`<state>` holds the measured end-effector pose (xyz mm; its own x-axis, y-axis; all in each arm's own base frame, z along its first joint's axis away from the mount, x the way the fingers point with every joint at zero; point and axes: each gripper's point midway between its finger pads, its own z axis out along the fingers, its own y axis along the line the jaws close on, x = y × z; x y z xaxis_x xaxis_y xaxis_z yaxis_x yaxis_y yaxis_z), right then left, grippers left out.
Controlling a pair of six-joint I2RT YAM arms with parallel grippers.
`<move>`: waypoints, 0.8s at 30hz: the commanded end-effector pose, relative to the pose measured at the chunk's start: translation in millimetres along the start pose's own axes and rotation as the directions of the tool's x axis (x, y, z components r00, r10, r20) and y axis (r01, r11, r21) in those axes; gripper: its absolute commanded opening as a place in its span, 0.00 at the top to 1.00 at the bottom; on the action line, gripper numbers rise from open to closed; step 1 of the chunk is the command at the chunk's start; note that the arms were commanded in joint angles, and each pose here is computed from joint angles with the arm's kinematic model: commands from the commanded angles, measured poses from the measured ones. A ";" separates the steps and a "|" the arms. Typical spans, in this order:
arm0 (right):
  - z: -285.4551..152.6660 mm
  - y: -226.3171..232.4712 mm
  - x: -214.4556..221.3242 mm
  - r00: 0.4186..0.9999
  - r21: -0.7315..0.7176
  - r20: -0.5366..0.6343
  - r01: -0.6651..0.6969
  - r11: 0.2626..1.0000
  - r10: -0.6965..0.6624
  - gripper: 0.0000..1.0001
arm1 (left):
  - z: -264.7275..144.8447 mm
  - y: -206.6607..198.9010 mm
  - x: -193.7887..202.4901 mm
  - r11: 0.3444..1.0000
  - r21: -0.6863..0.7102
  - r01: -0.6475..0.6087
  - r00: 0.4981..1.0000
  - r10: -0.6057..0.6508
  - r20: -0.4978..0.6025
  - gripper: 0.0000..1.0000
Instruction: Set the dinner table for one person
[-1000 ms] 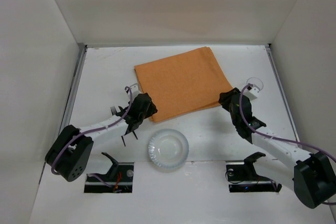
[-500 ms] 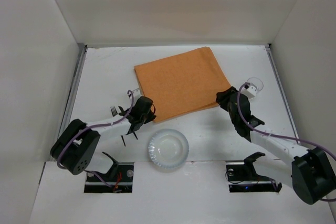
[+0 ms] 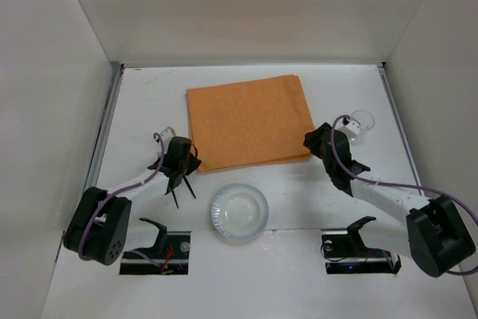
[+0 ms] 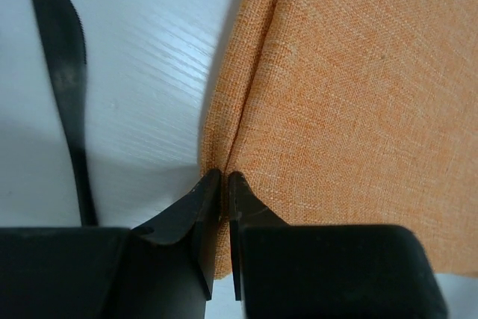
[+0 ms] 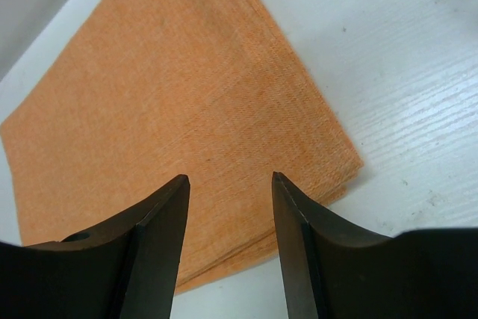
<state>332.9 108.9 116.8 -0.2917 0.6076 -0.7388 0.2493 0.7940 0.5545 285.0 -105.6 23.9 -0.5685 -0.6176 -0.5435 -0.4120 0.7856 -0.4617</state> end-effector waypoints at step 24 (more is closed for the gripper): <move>21.2 -31.8 46.2 0.981 0.227 -0.144 -0.094 0.969 0.129 0.45 | -10.6 9.6 -11.5 0.990 -0.026 -0.136 0.987 0.138 0.087 0.62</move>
<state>320.6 97.7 47.6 -0.3967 0.6668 -0.6309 0.4880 0.7353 0.4703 275.4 -82.0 29.6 -0.5484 -0.5157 -0.6582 -0.3905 0.8540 -0.3438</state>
